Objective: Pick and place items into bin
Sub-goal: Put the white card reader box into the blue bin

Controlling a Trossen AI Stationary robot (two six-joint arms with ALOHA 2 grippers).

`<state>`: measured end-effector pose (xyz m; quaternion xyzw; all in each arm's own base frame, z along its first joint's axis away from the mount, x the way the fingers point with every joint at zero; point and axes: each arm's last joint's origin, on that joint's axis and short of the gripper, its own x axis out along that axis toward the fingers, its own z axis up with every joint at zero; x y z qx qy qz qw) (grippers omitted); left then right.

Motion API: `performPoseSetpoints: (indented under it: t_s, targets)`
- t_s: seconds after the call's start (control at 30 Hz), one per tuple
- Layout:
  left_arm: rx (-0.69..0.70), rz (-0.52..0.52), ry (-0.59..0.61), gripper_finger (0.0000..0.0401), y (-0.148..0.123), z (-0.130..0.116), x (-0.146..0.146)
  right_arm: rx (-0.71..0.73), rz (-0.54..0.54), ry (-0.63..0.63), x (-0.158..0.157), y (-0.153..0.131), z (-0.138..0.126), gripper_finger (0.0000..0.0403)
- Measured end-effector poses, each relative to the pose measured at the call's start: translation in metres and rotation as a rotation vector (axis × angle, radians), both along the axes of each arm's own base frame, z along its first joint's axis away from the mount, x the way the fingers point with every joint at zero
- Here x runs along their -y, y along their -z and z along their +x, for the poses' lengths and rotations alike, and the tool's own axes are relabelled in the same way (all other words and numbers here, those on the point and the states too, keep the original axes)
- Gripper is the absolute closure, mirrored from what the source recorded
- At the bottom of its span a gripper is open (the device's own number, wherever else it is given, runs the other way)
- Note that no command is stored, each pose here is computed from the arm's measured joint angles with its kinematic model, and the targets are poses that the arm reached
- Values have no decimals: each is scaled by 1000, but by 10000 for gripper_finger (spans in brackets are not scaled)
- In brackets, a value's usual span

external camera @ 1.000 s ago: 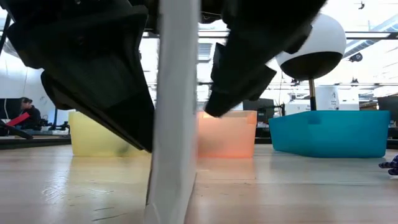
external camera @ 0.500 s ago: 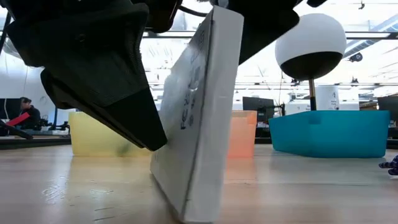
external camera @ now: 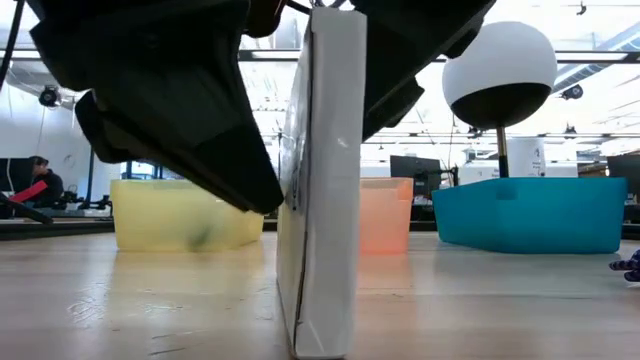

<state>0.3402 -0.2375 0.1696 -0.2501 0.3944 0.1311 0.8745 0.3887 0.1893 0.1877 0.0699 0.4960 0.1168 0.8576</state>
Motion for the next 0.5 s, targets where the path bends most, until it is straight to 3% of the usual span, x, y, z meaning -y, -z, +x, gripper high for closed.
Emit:
performPoseSetpoints:
  t_s: [0.5]
  targets:
    - [30,4,-17,390,-8,0,-2,-27,84,-20,-10,-3,-3,199]
